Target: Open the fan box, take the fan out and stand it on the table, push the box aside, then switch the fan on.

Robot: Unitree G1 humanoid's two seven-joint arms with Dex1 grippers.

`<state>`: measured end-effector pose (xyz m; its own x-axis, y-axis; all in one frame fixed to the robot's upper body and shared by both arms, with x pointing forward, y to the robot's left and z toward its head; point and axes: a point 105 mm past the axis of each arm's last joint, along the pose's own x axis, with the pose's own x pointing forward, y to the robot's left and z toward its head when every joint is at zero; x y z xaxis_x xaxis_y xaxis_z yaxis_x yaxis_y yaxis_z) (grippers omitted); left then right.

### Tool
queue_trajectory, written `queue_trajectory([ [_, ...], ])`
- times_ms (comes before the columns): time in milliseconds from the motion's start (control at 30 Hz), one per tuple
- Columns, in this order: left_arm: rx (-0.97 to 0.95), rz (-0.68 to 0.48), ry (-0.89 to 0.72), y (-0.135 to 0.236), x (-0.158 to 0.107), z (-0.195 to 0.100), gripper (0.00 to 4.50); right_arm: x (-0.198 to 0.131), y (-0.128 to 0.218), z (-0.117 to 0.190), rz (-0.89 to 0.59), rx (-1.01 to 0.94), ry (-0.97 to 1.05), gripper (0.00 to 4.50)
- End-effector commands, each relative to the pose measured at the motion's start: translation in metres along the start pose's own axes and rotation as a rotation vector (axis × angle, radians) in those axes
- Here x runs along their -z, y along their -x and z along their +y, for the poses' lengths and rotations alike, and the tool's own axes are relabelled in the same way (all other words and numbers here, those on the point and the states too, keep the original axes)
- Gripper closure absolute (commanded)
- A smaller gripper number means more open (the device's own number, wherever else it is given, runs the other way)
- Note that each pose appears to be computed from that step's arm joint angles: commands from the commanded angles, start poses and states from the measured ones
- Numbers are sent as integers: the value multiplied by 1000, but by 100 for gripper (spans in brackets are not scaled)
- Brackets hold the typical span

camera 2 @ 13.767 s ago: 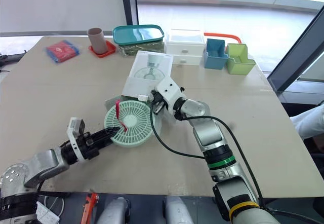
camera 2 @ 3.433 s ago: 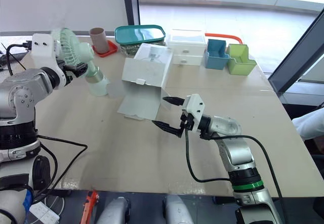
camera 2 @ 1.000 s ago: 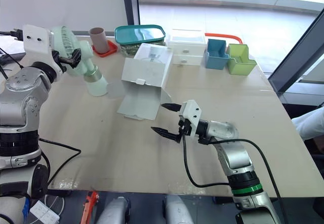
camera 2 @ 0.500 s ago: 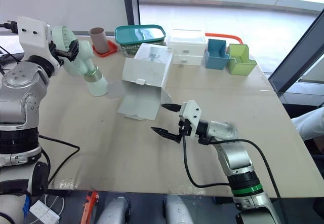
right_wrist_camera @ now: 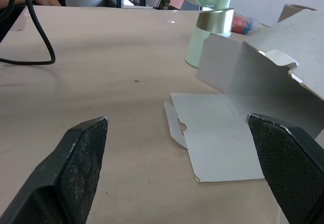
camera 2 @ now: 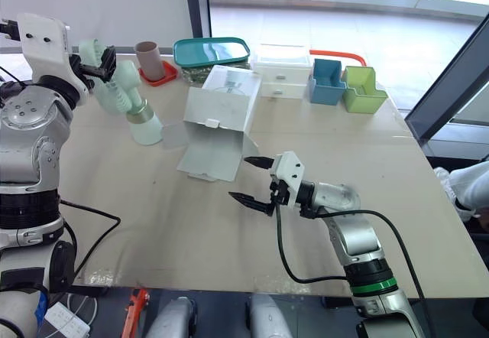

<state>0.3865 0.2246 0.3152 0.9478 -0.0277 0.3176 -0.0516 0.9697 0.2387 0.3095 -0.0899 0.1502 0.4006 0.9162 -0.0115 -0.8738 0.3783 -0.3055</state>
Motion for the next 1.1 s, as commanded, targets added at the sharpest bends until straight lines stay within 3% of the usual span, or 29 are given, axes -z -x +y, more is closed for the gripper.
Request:
queue_trajectory([
  [33, -23, -78, -28, 0, -20, 9, 10, -24, 2, -9, -112, 48, -3, 0],
  [133, -17, -87, -26, -1, -22, 8, 10, -37, 4, -16, -180, 79, -32, 0],
  [367, 11, -163, -9, 0, -36, 3, 10, -35, 5, -15, -151, 69, -18, 0],
  [567, 109, -289, 30, 10, -53, -13, 10, -32, 6, -13, -135, 63, -11, 0],
  [667, 260, -334, 108, 23, -56, -37, 10, -32, 7, -13, -131, 63, -3, 0],
  [800, 483, -229, 210, 47, -23, -73, 10, -29, 9, -13, -115, 74, 4, 0],
  [900, 689, -72, 234, 81, 19, -101, 10, -22, 11, -11, -87, 101, 8, 0],
  [1100, 853, 124, 207, 127, 81, -108, 10, -13, 12, -9, -60, 155, 1, 0],
])
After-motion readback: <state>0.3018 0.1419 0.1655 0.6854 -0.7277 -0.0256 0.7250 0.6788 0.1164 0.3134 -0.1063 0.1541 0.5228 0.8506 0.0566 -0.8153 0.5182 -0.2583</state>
